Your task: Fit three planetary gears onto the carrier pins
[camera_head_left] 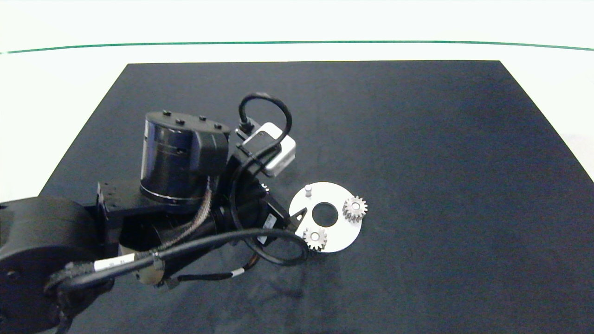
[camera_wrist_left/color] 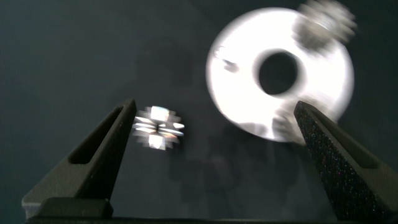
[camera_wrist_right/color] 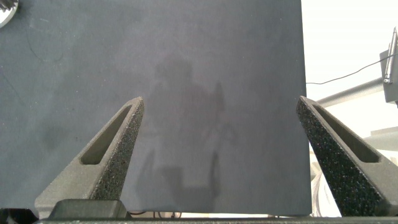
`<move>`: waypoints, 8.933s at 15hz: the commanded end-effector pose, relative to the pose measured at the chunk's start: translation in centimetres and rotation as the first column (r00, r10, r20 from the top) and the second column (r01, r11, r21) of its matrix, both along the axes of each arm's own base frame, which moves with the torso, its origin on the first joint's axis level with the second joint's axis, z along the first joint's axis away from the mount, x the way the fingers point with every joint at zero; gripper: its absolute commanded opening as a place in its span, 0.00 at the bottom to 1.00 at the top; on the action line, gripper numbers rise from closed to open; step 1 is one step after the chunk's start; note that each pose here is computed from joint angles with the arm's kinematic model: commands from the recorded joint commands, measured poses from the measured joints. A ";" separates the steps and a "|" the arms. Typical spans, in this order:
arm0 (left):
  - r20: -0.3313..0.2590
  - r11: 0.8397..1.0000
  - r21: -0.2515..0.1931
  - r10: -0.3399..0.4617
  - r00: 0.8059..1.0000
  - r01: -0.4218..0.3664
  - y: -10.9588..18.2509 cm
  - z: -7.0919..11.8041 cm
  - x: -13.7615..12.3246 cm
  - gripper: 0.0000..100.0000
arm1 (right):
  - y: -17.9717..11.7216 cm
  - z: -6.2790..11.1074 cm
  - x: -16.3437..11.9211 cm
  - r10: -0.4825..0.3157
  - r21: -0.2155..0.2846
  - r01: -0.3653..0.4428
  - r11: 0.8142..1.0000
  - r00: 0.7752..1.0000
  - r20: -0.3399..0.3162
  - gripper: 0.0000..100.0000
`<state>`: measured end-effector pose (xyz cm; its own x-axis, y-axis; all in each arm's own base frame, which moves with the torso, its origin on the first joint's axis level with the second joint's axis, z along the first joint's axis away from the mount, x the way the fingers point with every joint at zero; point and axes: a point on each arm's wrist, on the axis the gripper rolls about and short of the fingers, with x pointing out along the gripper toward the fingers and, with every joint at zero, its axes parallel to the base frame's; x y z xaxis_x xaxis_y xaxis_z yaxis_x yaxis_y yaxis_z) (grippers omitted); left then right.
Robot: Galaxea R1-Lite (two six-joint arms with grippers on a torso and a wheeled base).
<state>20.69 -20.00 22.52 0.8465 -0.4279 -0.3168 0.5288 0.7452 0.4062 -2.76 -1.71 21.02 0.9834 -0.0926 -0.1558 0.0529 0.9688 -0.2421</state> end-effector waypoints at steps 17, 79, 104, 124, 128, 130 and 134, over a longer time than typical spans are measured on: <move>-0.073 0.992 0.012 0.128 0.989 -0.128 2.9 -5.3 6.9 1.00 | 0.0 0.3 -0.1 -0.006 0.001 0.006 1.000 1.000 0.009 1.00; -0.088 0.994 -0.007 0.105 0.991 -0.106 3.0 -5.2 6.0 0.00 | 0.0 0.1 -0.2 0.000 -0.007 0.000 1.000 1.000 -0.023 1.00; -0.102 0.995 -0.006 0.102 0.990 -0.103 2.9 -5.6 6.0 0.00 | 0.0 0.4 -0.3 0.000 -0.003 0.000 1.000 1.000 -0.011 1.00; -0.082 0.995 -0.017 0.098 0.992 -0.099 2.9 -3.8 5.8 0.00 | 0.0 0.6 -0.2 0.000 -0.003 0.000 1.000 1.000 -0.009 1.00; -0.079 0.995 -0.019 0.098 0.992 -0.099 2.8 -3.7 5.9 0.00 | 0.0 0.7 -0.2 0.000 -0.003 0.000 1.000 1.000 -0.008 1.00; -0.070 0.995 -0.026 0.097 0.993 -0.099 2.8 -3.4 6.0 0.00 | 0.0 0.8 -0.2 0.002 -0.001 -0.002 1.000 1.000 -0.005 1.00; -0.064 0.996 -0.029 0.087 0.994 -0.089 2.5 -3.2 5.8 0.00 | 0.0 0.8 -0.2 0.002 -0.001 -0.002 1.000 1.000 -0.004 1.00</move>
